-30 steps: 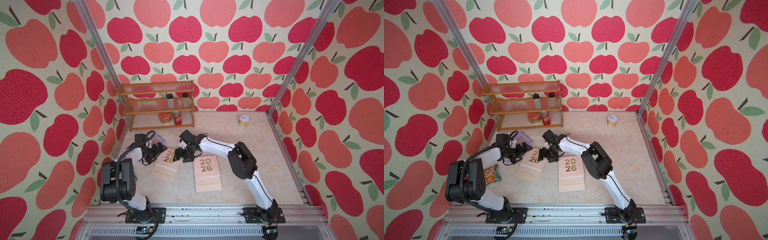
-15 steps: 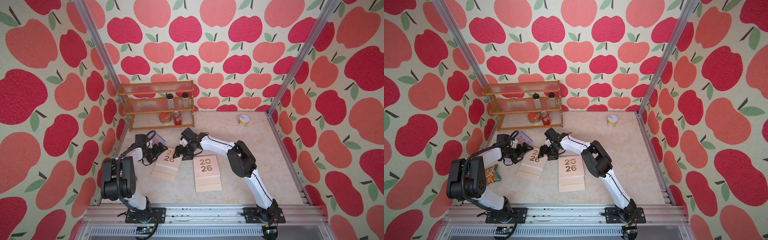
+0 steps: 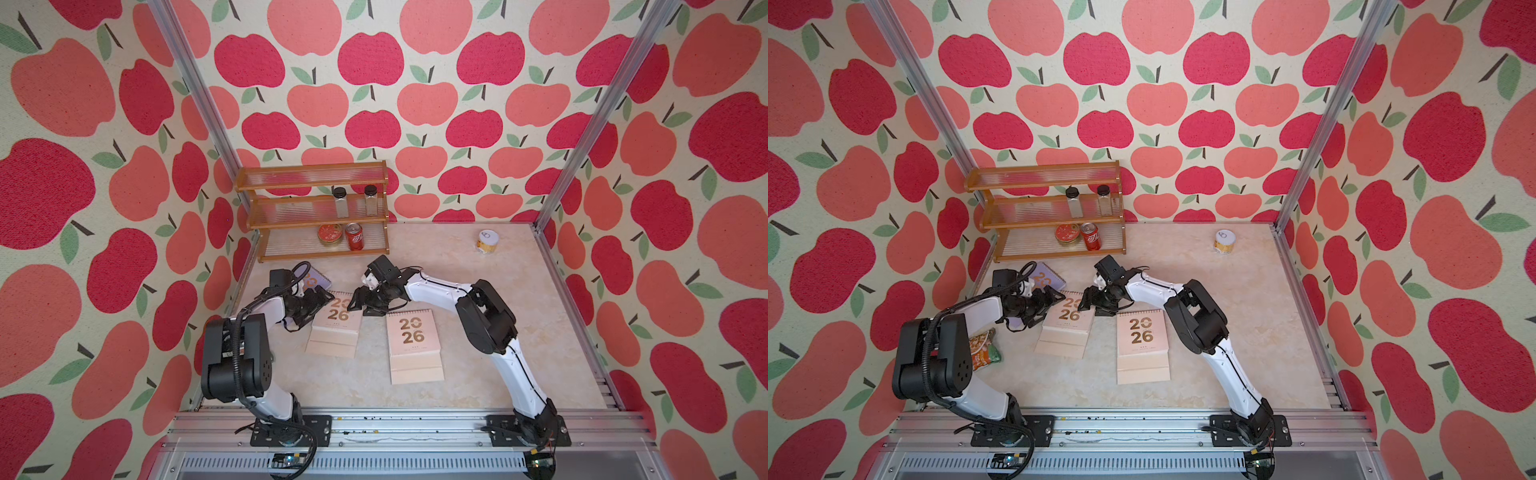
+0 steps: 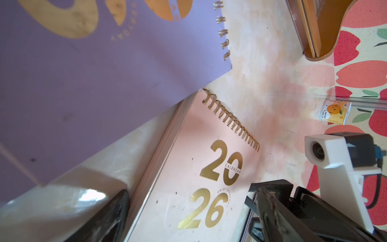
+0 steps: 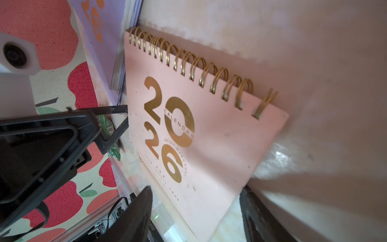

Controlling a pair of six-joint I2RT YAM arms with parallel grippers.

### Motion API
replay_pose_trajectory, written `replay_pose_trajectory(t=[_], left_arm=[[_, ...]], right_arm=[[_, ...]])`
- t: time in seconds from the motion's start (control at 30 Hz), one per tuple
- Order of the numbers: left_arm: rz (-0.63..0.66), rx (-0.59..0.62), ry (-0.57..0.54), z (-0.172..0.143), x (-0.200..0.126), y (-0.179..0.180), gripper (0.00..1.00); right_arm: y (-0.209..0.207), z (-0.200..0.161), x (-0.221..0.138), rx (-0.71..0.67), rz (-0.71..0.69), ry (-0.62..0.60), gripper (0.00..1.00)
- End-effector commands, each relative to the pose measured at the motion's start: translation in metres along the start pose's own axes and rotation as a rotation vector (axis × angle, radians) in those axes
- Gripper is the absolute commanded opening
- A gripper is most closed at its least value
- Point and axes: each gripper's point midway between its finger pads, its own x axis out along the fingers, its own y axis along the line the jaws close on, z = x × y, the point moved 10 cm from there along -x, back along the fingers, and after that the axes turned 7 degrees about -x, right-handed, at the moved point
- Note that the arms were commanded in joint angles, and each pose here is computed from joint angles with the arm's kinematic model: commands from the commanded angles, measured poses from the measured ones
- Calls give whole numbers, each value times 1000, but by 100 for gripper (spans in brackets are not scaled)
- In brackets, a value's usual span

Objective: Stack the calendars
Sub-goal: Pick up the calendar at the center of the board.

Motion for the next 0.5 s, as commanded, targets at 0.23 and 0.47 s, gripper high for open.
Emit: replay_pose_trajectory(t=[0.23, 0.47], left_arm=[[-80, -19, 88, -13, 2, -4, 92], [-96, -15, 80, -12, -1, -6, 92]], right_arm=[[55, 4, -31, -151, 225, -117, 62], [60, 4, -38, -166, 233, -129, 59]])
